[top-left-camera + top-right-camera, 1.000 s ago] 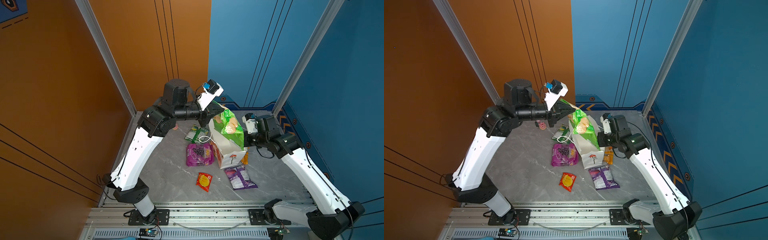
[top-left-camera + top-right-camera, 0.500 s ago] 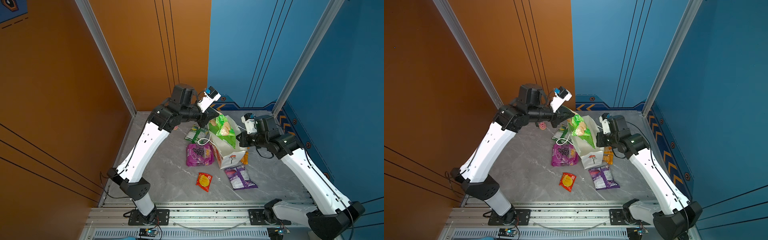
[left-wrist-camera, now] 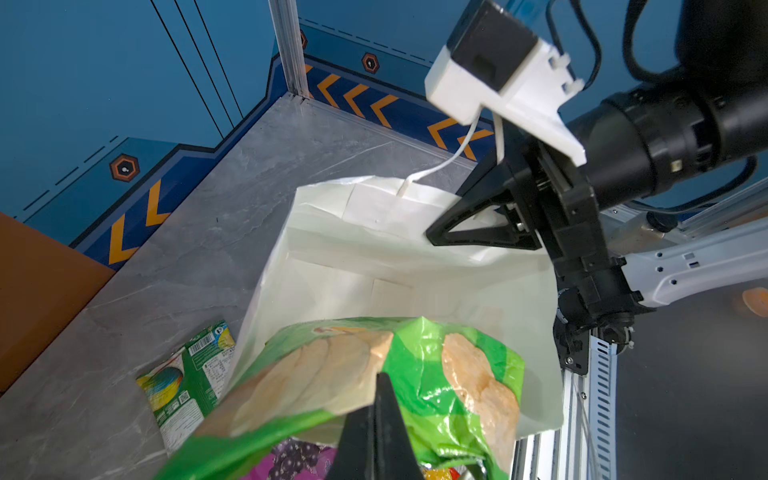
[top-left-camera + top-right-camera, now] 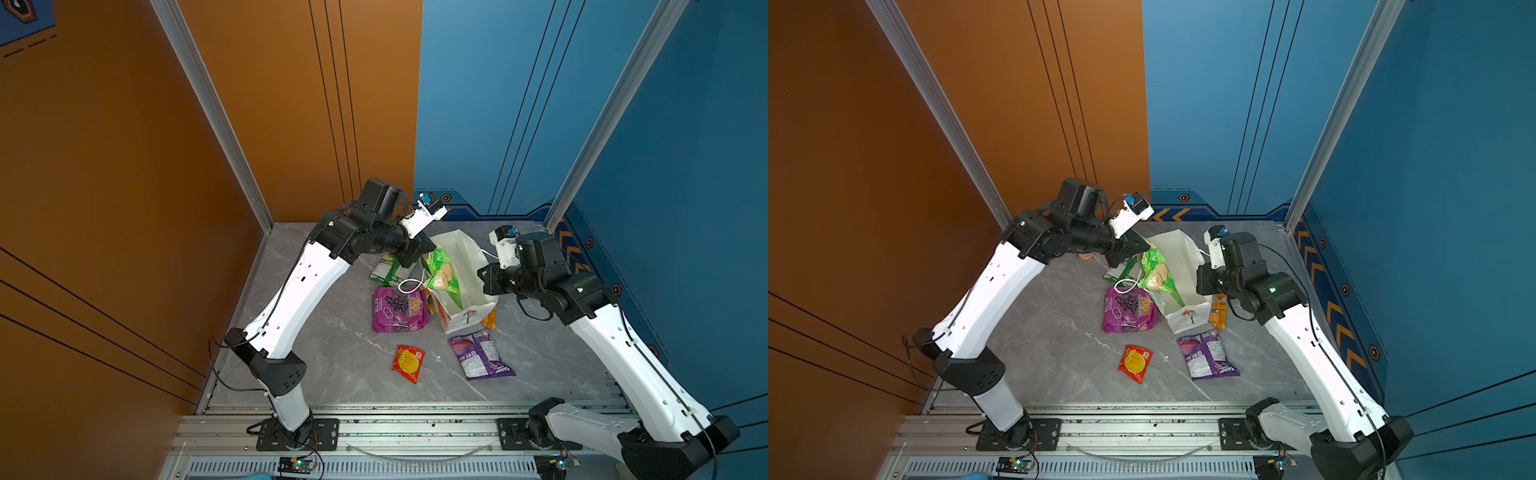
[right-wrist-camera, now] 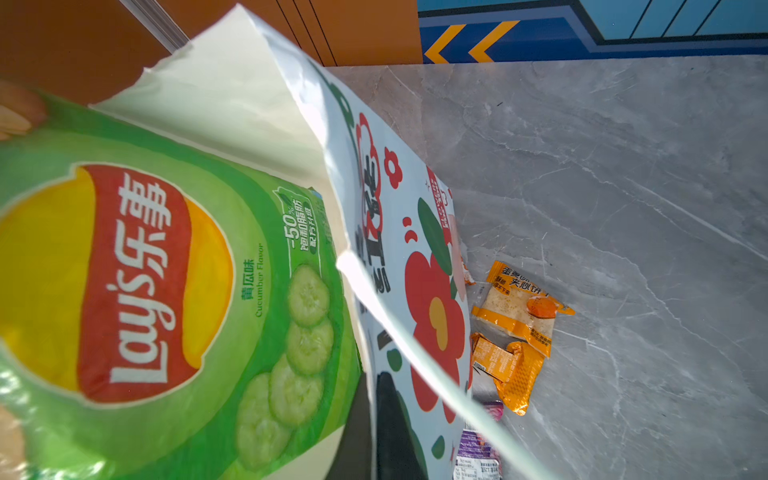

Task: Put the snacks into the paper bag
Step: 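Lower the Lay's bag into the paper bag and open the left gripper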

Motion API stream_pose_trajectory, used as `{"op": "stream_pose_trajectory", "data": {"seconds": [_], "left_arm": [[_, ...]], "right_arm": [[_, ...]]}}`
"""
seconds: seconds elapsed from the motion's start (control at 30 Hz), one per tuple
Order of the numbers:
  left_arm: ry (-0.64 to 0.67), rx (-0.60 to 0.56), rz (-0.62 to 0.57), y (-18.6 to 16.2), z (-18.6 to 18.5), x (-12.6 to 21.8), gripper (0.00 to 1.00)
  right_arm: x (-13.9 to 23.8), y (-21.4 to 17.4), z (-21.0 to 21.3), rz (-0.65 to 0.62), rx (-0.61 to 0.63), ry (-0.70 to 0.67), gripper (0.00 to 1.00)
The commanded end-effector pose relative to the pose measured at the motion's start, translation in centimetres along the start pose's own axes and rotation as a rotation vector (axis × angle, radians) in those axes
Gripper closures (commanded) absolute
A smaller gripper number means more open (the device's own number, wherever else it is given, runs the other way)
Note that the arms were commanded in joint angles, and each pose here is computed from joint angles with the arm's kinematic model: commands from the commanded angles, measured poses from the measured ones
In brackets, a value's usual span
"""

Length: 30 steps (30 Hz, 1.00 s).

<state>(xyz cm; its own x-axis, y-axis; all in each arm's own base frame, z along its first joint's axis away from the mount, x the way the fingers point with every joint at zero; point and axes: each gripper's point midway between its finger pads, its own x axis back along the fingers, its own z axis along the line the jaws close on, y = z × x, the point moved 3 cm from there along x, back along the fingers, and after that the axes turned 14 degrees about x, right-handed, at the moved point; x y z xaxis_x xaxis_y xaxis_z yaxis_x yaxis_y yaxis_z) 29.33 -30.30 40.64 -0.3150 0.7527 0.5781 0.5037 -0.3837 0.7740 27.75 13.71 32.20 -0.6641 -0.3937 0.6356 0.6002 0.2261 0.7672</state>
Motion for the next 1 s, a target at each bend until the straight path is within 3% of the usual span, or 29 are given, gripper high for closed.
{"op": "stream_pose_trajectory", "data": {"seconds": [0.0, 0.27, 0.77, 0.97], "left_arm": [[0.075, 0.000, 0.083, -1.3, 0.2, -0.3, 1.00], [0.149, 0.021, 0.184, -3.3, -0.5, -2.6, 1.00], [0.224, 0.370, 0.191, -3.3, 0.5, -4.9, 1.00], [0.188, 0.355, 0.233, -4.3, -1.4, -6.0, 1.00]], "right_arm": [[0.6, 0.0, -0.7, -0.021, -0.001, -0.053, 1.00], [0.8, 0.4, -0.9, -0.044, 0.004, -0.096, 1.00], [0.8, 0.4, -0.6, -0.102, -0.040, -0.138, 1.00], [0.6, 0.4, -0.6, -0.122, -0.061, -0.155, 1.00]]}}
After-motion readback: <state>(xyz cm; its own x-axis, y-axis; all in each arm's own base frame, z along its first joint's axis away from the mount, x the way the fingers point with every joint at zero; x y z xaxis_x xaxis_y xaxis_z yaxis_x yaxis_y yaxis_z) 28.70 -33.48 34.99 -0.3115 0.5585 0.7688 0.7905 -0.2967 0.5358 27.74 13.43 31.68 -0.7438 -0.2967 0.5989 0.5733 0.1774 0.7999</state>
